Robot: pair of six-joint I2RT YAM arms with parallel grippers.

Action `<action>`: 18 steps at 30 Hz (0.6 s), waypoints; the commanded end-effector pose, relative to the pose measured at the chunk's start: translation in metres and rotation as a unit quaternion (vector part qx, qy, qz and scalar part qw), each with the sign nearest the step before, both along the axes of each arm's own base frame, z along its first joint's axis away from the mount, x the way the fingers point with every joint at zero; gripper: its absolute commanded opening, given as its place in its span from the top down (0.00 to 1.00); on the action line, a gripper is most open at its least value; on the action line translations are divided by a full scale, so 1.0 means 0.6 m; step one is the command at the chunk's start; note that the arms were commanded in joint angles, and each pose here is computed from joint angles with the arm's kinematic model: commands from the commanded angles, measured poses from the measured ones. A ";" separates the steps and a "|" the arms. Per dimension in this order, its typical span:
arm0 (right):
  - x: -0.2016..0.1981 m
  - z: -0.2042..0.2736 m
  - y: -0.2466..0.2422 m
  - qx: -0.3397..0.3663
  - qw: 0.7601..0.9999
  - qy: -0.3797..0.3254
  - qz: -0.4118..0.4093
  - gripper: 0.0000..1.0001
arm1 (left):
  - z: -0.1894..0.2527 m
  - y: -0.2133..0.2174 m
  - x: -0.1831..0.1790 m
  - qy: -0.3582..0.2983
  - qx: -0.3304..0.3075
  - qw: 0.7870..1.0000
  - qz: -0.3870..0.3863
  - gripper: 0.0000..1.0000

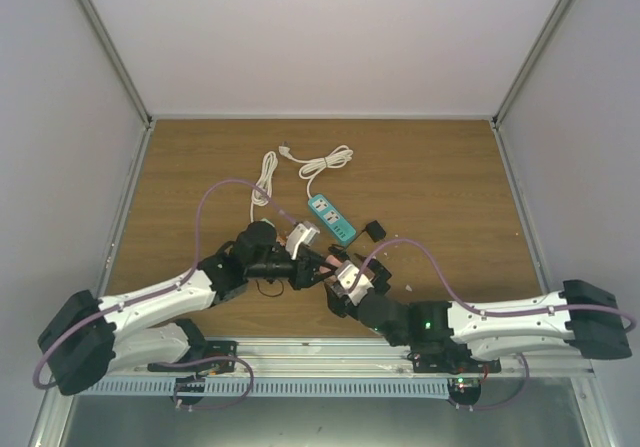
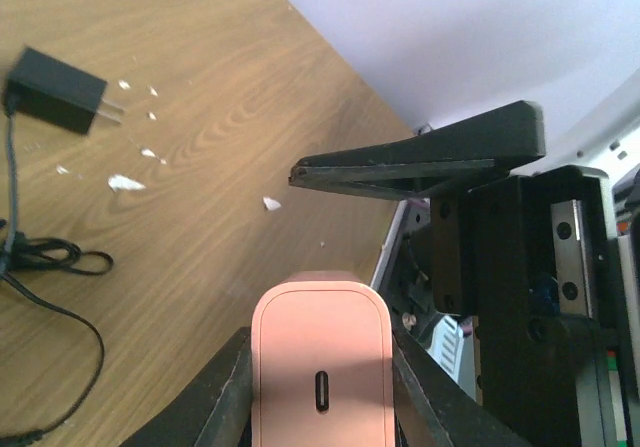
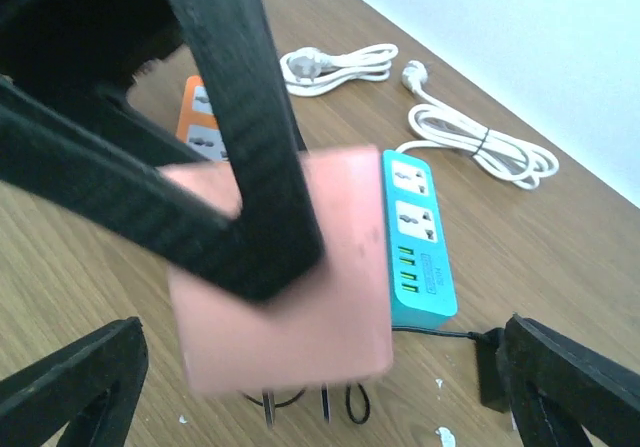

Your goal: Insert the plug

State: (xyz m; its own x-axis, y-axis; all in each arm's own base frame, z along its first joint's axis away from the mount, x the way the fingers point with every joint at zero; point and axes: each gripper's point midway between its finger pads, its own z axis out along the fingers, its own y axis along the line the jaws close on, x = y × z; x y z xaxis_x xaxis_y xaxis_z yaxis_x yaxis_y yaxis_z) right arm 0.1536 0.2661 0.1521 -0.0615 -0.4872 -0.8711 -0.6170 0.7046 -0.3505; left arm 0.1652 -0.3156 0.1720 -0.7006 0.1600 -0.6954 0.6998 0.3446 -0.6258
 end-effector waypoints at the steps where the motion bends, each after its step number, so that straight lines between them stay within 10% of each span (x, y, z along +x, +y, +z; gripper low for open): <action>1: 0.008 0.043 -0.017 0.058 0.998 -0.006 -0.036 0.00 | 0.044 0.018 0.024 -0.051 -0.012 0.997 0.055 1.00; 7: 0.015 0.095 -0.075 0.159 0.984 -0.004 -0.079 0.00 | 0.048 0.096 0.089 -0.053 0.028 0.970 0.237 1.00; 18: 0.017 0.148 -0.174 0.310 0.941 0.026 -0.131 0.01 | 0.046 0.291 0.125 0.024 0.074 0.837 0.541 1.00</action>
